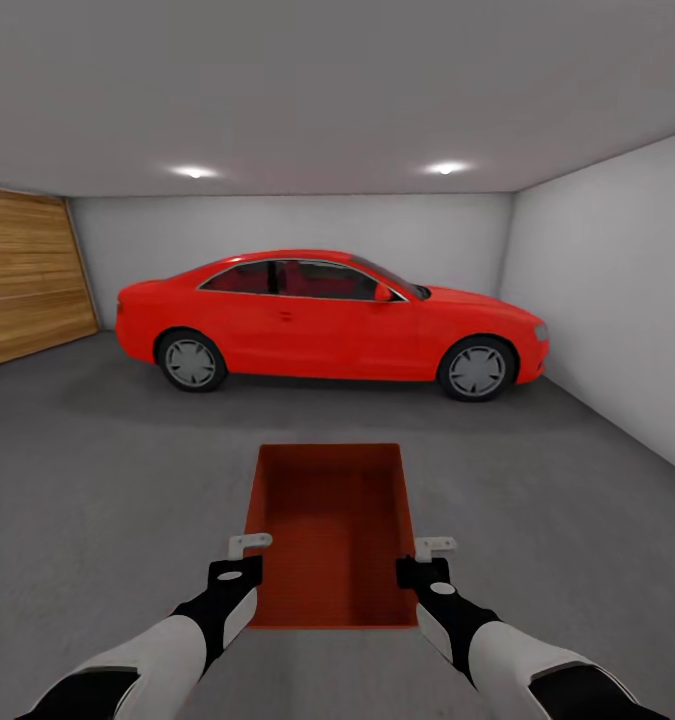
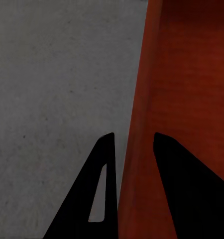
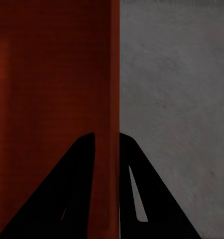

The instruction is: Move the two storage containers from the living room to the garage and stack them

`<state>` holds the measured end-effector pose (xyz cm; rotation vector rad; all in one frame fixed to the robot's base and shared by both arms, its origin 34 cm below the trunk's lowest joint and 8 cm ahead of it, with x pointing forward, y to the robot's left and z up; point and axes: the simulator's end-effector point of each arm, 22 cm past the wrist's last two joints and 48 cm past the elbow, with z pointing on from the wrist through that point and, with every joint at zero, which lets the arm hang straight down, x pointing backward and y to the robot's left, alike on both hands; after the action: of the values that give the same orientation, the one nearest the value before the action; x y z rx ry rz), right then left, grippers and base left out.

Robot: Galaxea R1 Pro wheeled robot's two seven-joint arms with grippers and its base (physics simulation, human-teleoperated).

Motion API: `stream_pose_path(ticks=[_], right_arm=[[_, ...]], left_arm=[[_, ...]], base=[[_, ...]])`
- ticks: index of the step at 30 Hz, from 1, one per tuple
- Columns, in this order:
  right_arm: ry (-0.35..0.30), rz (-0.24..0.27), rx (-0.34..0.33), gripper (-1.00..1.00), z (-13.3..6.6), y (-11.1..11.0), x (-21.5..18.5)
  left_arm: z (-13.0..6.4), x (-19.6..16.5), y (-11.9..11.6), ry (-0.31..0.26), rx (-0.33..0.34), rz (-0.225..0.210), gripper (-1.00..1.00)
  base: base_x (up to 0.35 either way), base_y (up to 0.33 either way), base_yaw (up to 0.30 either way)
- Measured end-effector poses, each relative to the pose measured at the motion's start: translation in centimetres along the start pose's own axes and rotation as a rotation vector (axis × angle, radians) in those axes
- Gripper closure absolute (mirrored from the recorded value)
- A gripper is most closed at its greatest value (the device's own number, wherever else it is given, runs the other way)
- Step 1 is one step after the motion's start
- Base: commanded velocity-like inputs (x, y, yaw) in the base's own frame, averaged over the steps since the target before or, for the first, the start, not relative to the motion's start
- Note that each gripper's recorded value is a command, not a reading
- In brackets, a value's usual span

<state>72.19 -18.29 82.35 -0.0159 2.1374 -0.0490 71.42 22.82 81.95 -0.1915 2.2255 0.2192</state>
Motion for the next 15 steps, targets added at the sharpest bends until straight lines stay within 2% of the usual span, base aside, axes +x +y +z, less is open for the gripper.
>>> stream_pose_path(ticks=[15], right_arm=[[0.000,0.001,0.000,1.00,-0.01,0.00,0.01]], left_arm=[[0.00,-0.03,0.00,-0.001,0.000,0.001,1.00]], base=[[0.321,0.000,0.000]])
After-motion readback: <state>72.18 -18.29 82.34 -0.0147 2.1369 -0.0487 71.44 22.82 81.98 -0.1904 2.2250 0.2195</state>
